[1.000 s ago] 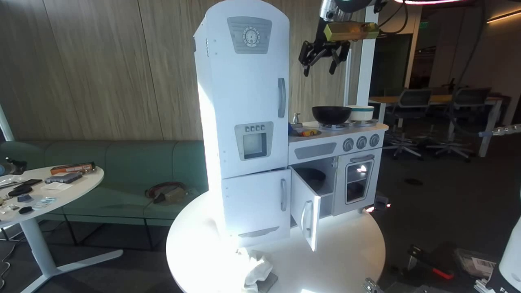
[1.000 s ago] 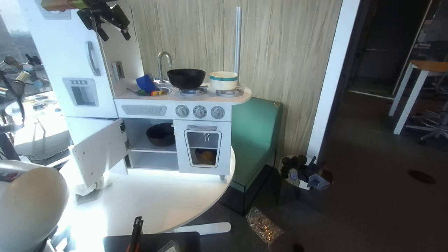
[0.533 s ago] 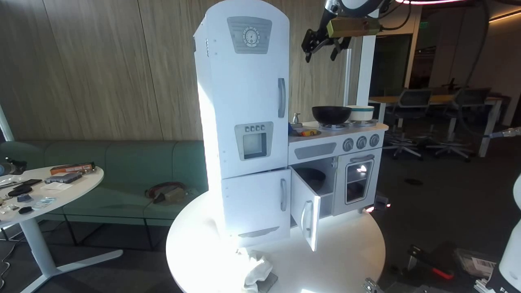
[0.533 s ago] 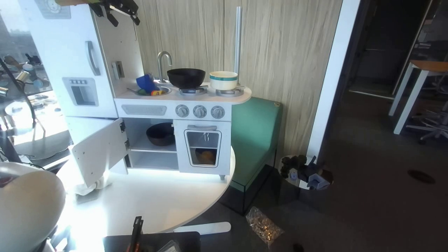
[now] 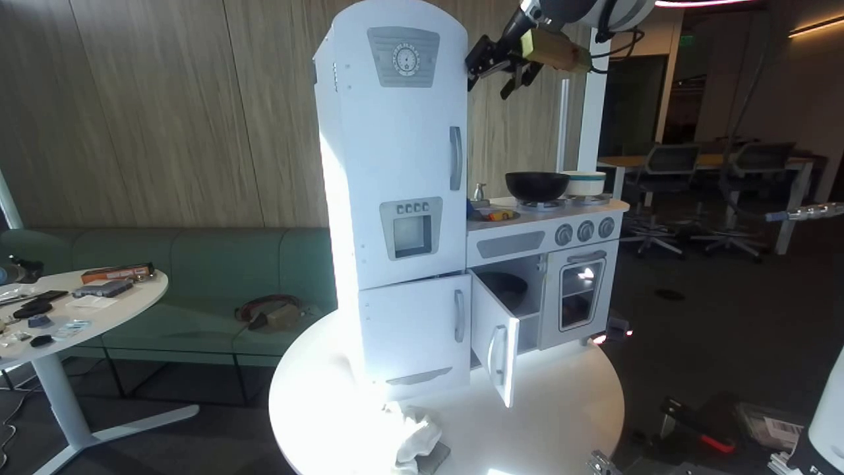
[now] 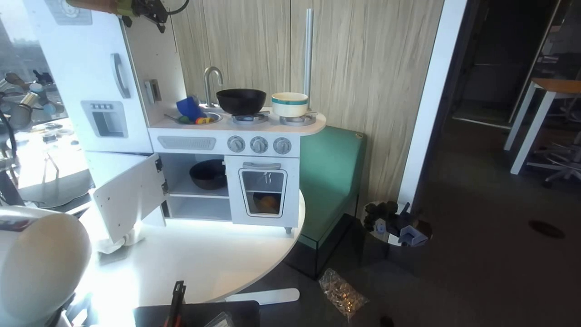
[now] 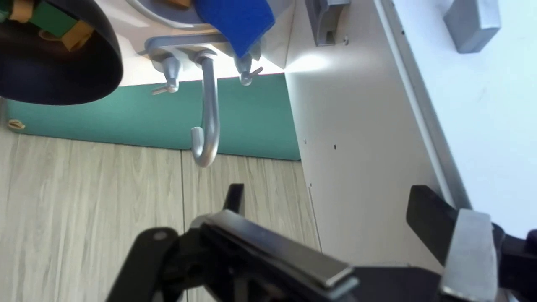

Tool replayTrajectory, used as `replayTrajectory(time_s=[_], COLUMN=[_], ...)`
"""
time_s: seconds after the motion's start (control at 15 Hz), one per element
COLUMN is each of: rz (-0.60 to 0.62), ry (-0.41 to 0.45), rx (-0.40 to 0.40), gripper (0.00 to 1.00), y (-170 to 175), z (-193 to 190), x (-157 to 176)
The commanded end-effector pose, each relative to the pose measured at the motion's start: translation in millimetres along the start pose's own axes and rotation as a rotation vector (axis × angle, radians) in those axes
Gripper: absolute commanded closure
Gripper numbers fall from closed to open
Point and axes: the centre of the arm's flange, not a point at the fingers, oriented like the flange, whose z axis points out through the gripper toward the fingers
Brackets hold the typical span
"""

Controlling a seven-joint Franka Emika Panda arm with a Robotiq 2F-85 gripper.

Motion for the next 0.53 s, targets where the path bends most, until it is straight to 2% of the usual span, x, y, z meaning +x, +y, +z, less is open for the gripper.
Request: replayTrajectory(time_s=[0.0,0.13,0.47], rz=[-0.031,-0.035,-0.035], ry=[0.002,-0.013,-0.112], rx=[0.163,0.191,0.196], gripper=[0.00,0.00,0.00], y=[-1.5,2.8,0.0], z=[-25.1,-34.5,-60.5], x=[-4.0,-8.4,-16.1])
